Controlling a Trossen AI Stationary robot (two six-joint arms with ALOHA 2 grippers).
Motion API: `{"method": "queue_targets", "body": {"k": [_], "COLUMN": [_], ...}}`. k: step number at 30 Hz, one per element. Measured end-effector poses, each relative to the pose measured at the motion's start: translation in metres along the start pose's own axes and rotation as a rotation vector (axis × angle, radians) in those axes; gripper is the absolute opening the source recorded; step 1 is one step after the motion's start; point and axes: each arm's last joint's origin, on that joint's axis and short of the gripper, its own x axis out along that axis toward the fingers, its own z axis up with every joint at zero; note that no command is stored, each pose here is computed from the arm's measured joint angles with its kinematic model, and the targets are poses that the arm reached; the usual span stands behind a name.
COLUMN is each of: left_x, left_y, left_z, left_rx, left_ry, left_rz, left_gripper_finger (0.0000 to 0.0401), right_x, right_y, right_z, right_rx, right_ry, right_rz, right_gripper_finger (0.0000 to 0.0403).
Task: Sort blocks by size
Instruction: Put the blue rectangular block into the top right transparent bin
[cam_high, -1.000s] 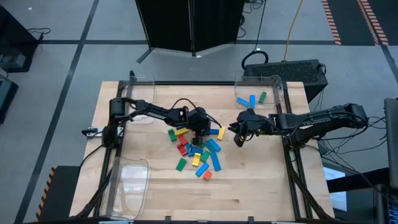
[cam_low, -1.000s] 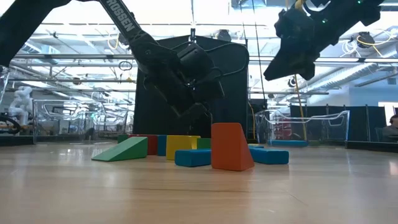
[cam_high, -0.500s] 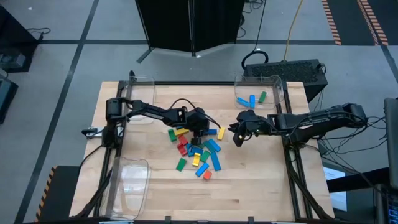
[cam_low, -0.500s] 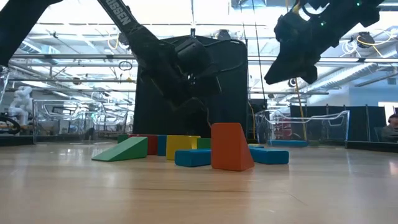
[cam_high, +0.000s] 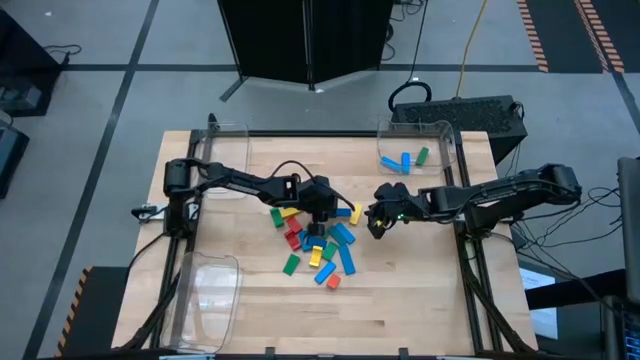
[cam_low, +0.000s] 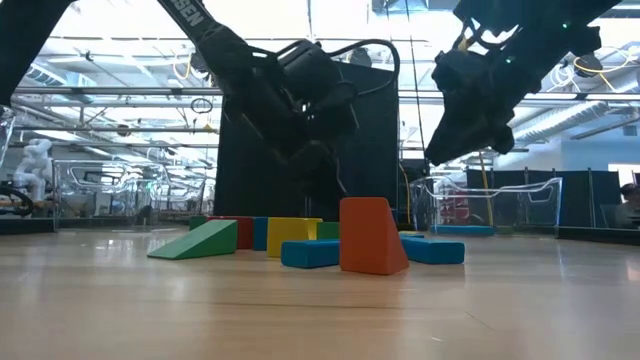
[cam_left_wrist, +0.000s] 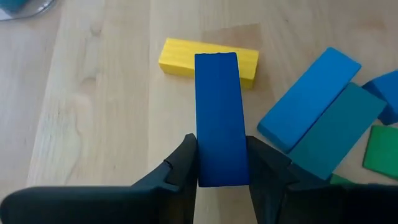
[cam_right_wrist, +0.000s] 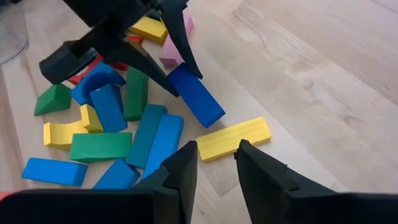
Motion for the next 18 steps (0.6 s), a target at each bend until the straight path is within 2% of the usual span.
{"method": "queue_targets", "body": {"k": [10, 18], "left_x": [-0.025, -0.044], "left_y": [-0.009, -0.025], "left_z": [0.018, 0.035], "left_rx": [0.042, 0.089], "left_ry": [-0.056, -0.128], "left_rz": [0.001, -0.003], "left_gripper_finger": [0.0103, 0.0103], "right_x": [0.003, 0.012], "right_y": [0.004, -0.006], "right_z": [-0.011, -0.029], "right_rx": [0.069, 0.199], "right_ry": [-0.036, -0.202], "right_rz": [0.068, 0.277], "right_gripper_finger": [0.0178, 0.0220]}}
